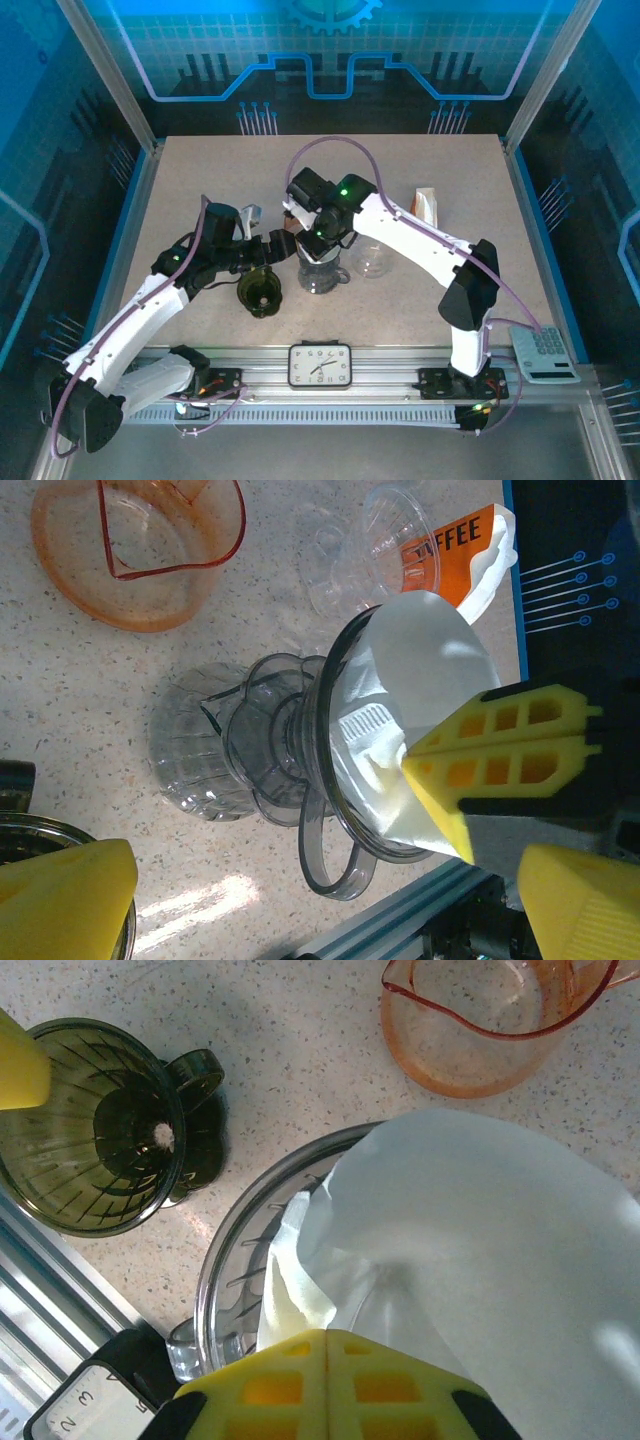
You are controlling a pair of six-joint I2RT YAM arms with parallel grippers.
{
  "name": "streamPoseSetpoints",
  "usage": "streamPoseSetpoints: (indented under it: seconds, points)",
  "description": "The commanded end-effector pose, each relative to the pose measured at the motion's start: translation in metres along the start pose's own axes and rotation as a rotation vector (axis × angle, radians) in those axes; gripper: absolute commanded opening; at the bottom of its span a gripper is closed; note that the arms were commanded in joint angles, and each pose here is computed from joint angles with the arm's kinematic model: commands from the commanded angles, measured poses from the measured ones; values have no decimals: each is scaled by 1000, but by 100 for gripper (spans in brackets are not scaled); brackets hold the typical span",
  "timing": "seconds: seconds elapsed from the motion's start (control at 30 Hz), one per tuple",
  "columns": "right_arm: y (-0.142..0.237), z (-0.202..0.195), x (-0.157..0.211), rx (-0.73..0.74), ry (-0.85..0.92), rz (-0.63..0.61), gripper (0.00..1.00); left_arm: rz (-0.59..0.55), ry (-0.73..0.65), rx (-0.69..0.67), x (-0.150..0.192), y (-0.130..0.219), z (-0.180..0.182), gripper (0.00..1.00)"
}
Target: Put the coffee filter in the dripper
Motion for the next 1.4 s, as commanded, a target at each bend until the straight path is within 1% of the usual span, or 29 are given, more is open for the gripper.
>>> streamPoseSetpoints:
  seconds: [0.0,0.07,0.17,0.3,0.4,0.47,0.57,0.77,0.87,1.0,1.07,1.17,1.37]
  points:
    - [9,4,-2,-17,3,-46,19,-4,7,28,-1,2,-1,99]
    - [16,4,-2,-16,2,-81,26,-4,9,28,-1,2,-1,99]
    - [27,1,1,-18,-13,-130,39,-8,12,29,-2,3,-2,99]
    - [40,-3,6,-19,-39,-196,52,-18,18,32,-3,4,-4,99]
    - [48,-8,12,-20,-72,-237,59,-21,25,37,-5,4,-5,98]
    - [55,-12,18,-18,-93,-280,61,-18,26,41,-8,3,-7,97]
    - [58,-16,25,-25,-116,-332,63,-12,26,46,-12,-2,-11,94]
    - [68,-19,38,-6,-119,-456,64,8,19,71,-21,-12,-23,83]
    - [73,-21,45,7,-119,-516,66,23,-1,53,-22,-17,-29,81]
    - [70,-24,45,-5,-128,-513,67,23,2,29,-22,-19,-29,76]
    - [69,-25,45,-8,-137,-524,67,19,5,29,-23,-19,-29,75]
    - [67,-30,48,32,-166,-513,66,24,-11,36,-23,-16,-33,75]
    - [62,-47,57,42,-265,-476,56,80,-95,13,-18,-18,-41,69]
Point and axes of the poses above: each hand's point on the last joint's axis, 136 mm out from that joint toward the fingers, its own y axis back along the fingers, its own z axis along the line the jaws close on, x = y × z, the point moved 9 cm from there along y, back along the fingers, and after that the axes turned 6 degrees about y, right-handed, at the moved point
